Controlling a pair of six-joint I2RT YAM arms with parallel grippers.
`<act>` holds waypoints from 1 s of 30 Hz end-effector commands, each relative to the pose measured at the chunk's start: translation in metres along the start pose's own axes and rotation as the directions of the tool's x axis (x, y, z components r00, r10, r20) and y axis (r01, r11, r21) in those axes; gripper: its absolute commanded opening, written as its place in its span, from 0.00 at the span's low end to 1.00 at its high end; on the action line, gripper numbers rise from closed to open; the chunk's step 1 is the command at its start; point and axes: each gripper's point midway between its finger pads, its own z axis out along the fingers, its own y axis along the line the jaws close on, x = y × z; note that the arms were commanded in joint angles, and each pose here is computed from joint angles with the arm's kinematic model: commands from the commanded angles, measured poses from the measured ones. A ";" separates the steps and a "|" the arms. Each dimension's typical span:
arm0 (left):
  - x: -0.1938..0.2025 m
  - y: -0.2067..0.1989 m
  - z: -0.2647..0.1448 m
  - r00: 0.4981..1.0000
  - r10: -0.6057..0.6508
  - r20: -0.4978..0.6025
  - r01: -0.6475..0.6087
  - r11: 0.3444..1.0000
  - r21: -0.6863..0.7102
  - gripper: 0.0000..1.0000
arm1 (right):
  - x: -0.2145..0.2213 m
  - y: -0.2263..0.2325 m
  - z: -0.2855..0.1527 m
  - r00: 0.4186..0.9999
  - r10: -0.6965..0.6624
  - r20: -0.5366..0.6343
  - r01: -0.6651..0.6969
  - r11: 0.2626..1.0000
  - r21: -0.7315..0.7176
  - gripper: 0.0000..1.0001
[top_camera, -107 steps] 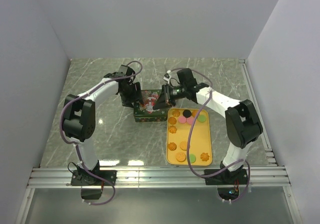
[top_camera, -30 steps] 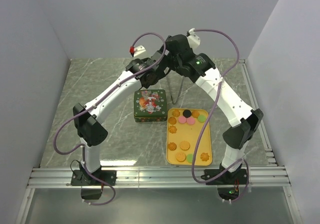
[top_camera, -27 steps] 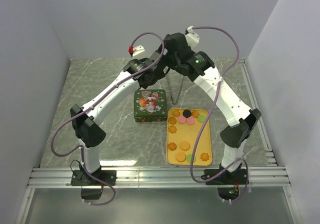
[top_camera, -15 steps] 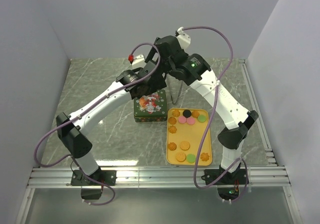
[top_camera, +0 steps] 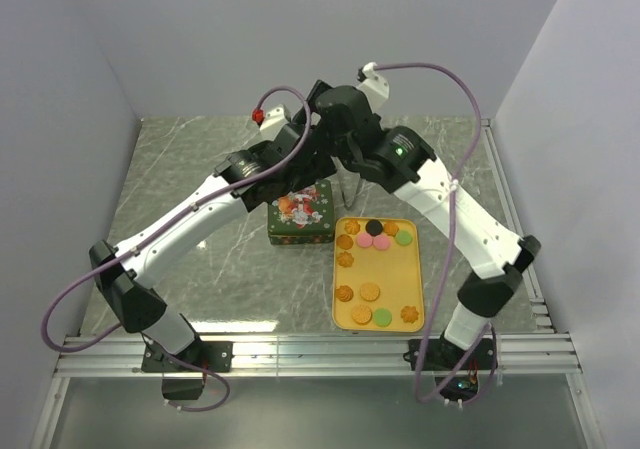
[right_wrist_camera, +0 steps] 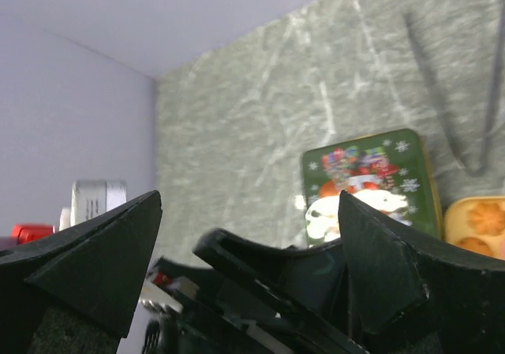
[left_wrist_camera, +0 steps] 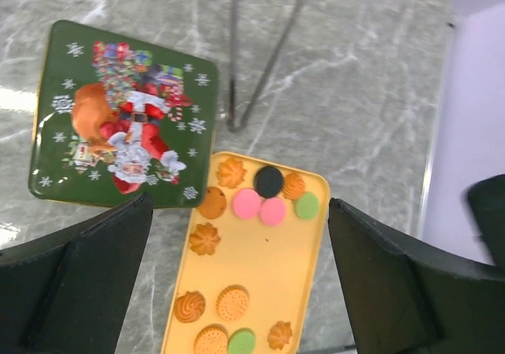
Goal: Pack the cookies
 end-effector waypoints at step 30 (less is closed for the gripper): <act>-0.003 -0.037 -0.026 0.999 -0.023 -0.040 0.031 0.974 0.226 0.98 | 0.025 0.042 -0.032 0.996 0.026 -0.091 -0.040 0.987 -0.155 1.00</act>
